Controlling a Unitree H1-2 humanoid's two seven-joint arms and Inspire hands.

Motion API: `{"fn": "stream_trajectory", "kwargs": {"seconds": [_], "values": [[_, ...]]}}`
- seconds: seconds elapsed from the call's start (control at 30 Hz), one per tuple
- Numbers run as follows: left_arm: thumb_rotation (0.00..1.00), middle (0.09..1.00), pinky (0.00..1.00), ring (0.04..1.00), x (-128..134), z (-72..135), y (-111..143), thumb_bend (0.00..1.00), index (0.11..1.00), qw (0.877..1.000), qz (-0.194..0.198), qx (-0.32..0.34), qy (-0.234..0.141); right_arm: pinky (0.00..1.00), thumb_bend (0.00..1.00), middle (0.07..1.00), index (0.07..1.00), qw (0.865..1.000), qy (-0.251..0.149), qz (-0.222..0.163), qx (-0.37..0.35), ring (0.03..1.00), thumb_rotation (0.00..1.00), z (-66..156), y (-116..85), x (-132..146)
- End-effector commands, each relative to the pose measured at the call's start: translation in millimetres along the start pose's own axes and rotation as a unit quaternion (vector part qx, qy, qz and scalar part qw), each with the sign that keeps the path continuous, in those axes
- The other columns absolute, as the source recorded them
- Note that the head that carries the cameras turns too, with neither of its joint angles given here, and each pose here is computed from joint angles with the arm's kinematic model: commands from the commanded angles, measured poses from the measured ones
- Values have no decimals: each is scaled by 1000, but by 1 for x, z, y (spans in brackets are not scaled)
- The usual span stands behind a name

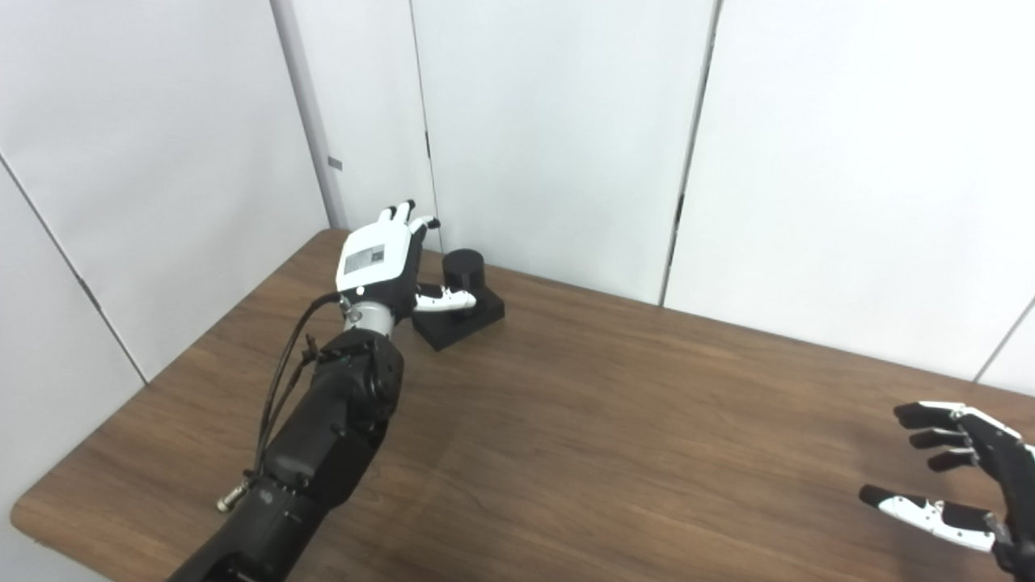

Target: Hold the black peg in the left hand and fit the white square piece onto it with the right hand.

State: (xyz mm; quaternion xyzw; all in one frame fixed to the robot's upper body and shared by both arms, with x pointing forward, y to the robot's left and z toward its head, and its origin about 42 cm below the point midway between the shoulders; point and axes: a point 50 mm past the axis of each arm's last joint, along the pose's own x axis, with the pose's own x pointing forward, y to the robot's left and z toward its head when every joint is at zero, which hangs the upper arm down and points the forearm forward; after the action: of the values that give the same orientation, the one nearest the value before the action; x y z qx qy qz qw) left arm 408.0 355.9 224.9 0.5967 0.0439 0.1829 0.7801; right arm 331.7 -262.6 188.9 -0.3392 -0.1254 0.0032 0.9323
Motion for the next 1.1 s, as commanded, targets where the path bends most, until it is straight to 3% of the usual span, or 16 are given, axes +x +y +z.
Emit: {"fn": "stream_trajectory", "kwargs": {"seconds": [0.0, 0.37, 0.77, 1.07], "values": [[551, 1000, 819, 1000, 19, 4, 28, 1000, 861, 999, 37, 19, -1, 533, 664, 673, 648, 999, -39, -20, -4, 633, 0, 16, -13, 7], [589, 1000, 825, 1000, 27, 4, 22, 1000, 873, 999, -2, 30, 19, 547, 658, 674, 653, 999, -38, -17, -2, 636, 0, 20, -13, 5], [605, 1000, 860, 1000, 40, 4, 11, 1000, 858, 994, -49, 90, 34, 537, 653, 673, 650, 999, -31, -16, -3, 634, 0, 26, -14, 2], [565, 1000, 932, 1000, 41, 7, 1, 1000, 843, 993, -84, 65, 43, 544, 651, 681, 654, 1000, -26, -16, -4, 646, 0, 32, -16, 0]]}}
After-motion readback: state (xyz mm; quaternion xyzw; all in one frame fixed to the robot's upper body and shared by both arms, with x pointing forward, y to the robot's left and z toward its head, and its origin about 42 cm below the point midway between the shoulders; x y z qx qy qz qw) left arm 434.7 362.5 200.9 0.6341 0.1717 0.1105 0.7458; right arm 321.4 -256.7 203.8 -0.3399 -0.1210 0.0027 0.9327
